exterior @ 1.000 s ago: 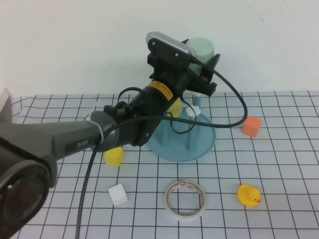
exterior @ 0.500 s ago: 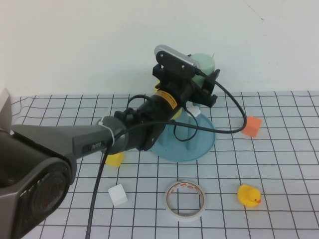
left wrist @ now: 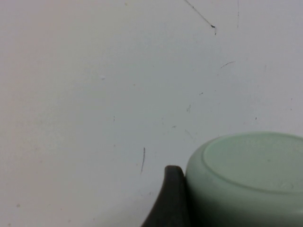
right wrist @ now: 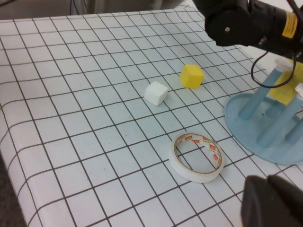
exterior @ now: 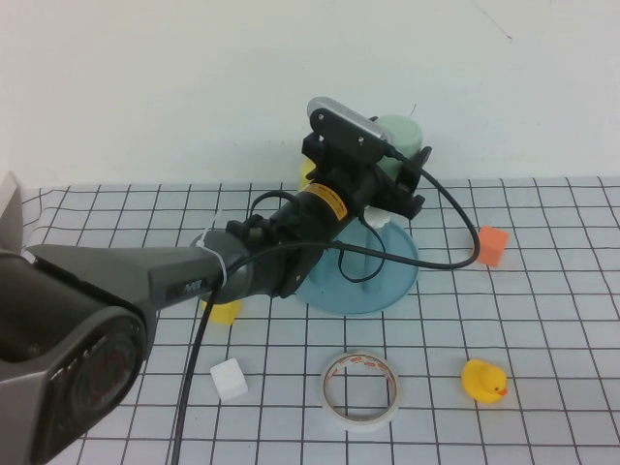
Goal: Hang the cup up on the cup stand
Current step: Place the cup on the cup holder
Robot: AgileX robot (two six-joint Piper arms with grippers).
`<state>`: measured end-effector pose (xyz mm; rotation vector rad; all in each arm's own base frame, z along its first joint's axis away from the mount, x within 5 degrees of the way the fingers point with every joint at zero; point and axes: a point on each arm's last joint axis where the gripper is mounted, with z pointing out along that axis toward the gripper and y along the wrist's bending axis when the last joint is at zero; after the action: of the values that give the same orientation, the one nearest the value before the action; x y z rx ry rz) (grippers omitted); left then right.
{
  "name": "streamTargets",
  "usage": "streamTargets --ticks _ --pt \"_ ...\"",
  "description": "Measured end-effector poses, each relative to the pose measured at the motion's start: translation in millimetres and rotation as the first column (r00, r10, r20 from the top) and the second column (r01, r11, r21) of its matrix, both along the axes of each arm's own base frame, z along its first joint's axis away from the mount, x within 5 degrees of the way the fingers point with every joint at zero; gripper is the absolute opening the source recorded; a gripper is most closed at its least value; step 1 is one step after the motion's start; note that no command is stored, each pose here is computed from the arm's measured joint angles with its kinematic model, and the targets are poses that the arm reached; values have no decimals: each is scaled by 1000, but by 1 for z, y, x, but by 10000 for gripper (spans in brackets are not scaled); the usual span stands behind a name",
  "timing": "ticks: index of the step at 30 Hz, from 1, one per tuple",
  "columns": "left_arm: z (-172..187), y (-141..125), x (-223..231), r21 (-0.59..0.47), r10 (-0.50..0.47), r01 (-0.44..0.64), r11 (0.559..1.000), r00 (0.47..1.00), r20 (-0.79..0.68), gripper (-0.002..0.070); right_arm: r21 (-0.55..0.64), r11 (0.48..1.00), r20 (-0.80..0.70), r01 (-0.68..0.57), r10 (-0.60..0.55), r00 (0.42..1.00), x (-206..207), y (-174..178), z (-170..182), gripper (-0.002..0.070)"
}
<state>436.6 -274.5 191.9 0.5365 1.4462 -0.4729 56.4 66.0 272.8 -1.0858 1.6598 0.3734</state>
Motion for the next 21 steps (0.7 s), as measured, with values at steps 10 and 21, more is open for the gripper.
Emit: streamTargets --ticks 10,21 --pt "0 0 0 -19 0 0 1000 1000 -15 571 0 1000 0 0 0 1000 0 0 0 -1" --pt "8 -4 9 2 14 -14 1000 999 -45 571 0 1000 0 0 0 1000 0 0 0 -1"
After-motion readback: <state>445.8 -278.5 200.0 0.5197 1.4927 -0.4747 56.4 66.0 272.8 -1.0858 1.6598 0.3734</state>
